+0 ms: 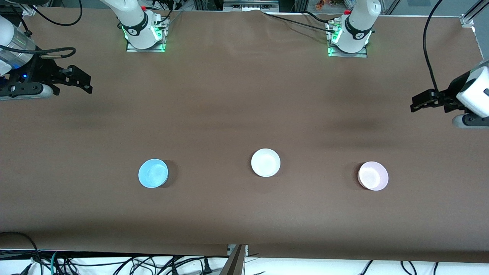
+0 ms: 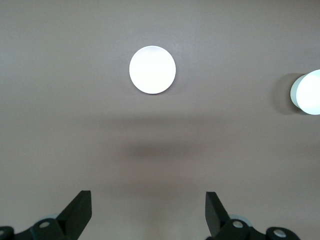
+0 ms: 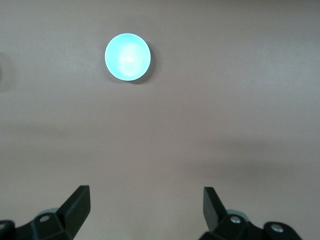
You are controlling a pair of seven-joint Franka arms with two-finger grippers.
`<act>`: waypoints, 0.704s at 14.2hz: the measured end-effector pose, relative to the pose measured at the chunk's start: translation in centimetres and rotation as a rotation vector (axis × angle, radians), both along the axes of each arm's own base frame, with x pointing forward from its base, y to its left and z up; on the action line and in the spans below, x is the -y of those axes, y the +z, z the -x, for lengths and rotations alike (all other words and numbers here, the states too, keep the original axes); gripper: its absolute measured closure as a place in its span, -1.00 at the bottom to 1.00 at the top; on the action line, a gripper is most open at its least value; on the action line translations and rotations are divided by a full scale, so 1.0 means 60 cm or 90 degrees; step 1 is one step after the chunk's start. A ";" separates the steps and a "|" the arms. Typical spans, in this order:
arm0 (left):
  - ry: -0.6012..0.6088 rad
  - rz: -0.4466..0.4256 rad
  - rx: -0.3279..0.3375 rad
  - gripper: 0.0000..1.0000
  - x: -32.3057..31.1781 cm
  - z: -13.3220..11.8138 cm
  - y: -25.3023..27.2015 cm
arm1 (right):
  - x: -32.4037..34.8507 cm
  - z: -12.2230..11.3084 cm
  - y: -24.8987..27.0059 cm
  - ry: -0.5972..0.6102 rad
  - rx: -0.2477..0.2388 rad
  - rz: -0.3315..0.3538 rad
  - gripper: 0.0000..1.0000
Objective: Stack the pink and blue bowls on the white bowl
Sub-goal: 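Lower the left gripper over the pink bowl rim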
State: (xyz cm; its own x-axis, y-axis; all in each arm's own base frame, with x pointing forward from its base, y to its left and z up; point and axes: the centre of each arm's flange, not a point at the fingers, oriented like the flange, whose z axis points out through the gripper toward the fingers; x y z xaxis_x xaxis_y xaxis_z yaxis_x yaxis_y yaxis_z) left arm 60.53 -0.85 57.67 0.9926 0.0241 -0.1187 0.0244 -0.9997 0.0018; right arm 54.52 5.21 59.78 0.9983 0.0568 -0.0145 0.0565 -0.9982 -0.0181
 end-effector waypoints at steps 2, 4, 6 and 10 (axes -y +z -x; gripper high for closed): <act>0.001 0.000 0.013 -1.00 -0.001 -0.040 -0.056 | 0.000 0.000 0.000 0.000 0.000 0.000 -1.00; 0.004 -0.001 0.018 -1.00 -0.007 -0.086 -0.139 | 0.001 0.000 -0.001 -0.001 -0.001 0.000 -1.00; 0.005 -0.002 0.016 -1.00 -0.013 -0.125 -0.236 | 0.004 0.000 -0.001 -0.003 -0.001 0.000 -1.00; -0.004 -0.007 0.022 -1.00 -0.017 -0.172 -0.409 | 0.007 -0.001 0.000 -0.005 0.000 0.000 -1.00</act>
State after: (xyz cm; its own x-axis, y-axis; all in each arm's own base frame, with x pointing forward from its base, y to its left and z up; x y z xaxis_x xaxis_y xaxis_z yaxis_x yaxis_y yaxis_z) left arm 70.86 0.15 33.15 0.9963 0.0189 -0.0836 0.0182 -0.9998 -0.0083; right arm 54.57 4.82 59.75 0.9987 0.0496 -0.0152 0.0494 -0.9986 -0.0183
